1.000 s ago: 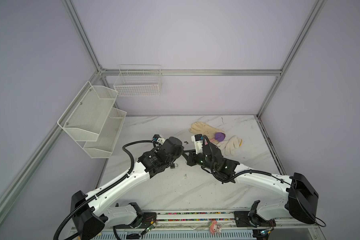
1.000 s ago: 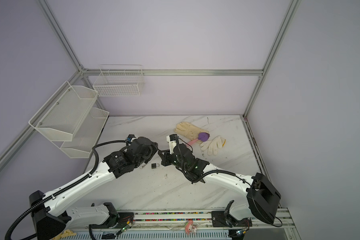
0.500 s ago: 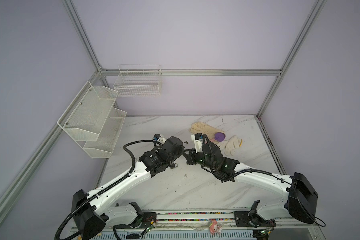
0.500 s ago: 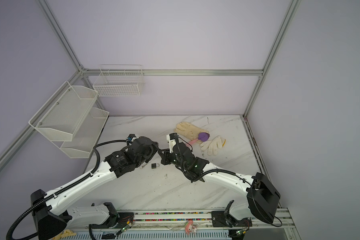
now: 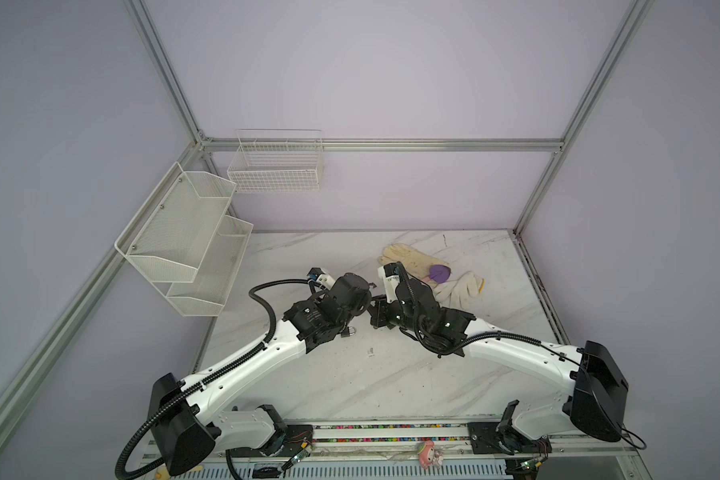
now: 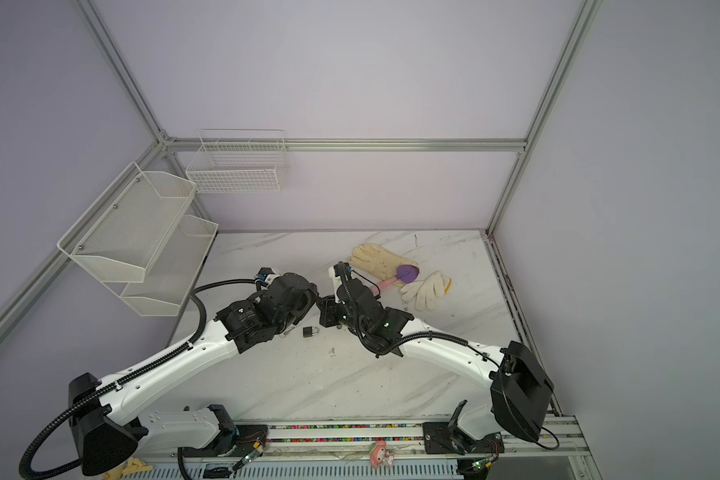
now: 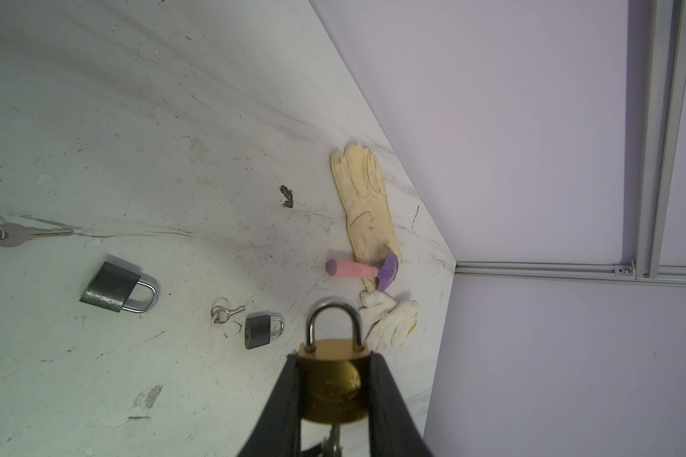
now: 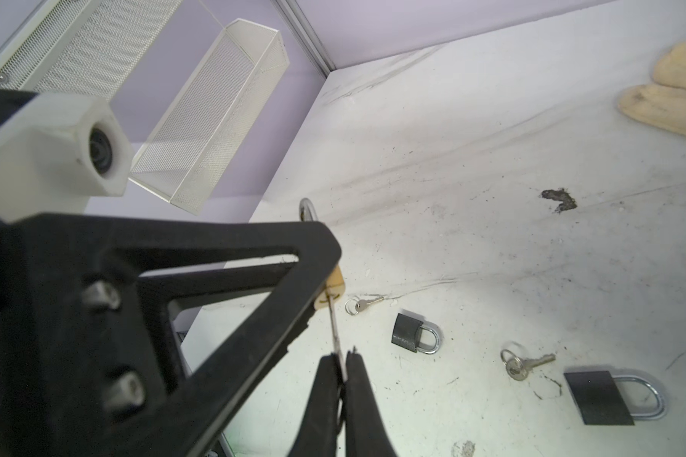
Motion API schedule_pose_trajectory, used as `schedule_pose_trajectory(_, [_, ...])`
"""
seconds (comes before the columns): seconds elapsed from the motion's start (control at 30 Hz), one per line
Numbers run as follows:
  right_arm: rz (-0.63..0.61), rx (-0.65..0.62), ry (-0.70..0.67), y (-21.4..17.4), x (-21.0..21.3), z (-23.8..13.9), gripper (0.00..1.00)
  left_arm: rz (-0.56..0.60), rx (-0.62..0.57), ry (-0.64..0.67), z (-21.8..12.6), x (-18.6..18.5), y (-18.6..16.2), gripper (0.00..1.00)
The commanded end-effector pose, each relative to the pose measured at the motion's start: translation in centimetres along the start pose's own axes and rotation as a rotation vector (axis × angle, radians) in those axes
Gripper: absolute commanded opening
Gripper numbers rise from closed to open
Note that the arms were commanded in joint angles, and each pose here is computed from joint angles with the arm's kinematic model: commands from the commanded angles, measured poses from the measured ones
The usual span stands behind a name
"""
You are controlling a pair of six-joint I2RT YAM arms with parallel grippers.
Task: Unlock with the key
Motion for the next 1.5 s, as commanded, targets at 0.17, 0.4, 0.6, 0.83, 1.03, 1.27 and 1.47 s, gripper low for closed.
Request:
schedule_pose_trajectory(0.17, [0.164,-0.114,0.306,6.3,1.7,-1.5,0.00,0.093,0.192,-0.032,-2.8,-1.7,-3.6,0.00])
schedule_pose_trajectory(0.4, [-0.002,-0.106,0.017,6.2,0.3,-0.7,0.00,0.060,0.218,0.004,-2.5,-1.1,-4.0,0.00])
schedule_pose_trajectory(0.6, [-0.160,-0.092,-0.034,5.4,0.5,0.2,0.00,-0.003,0.247,-0.031,-2.9,-2.2,-4.3,0.00])
schedule_pose_trajectory(0.83, [-0.270,-0.078,0.001,5.8,1.5,0.4,0.00,-0.089,0.370,-0.087,-2.5,-3.4,-6.5,0.00])
schedule_pose_trajectory(1.03, [-0.340,-0.081,-0.061,6.1,0.7,0.2,0.00,-0.114,0.409,-0.128,-2.9,-4.6,-7.1,0.00])
schedule_pose_trajectory(1.27, [-0.388,-0.087,-0.028,8.0,1.9,0.2,0.00,-0.093,0.449,-0.111,-3.0,-4.1,-7.7,0.00])
schedule_pose_trajectory(1.47, [-0.240,-0.090,-0.006,9.9,2.4,-1.1,0.00,-0.035,0.337,-0.026,-2.6,-1.1,-5.8,0.00])
Point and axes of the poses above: each gripper's point midway between its finger pads, its own z axis out along the fingers, its own x axis along the line the jaws close on, y = z × x, the point moved 2 cm from there along -z, back along the fingers, and after that the axes turned 12 degrees about -z, right-handed, at the moved point
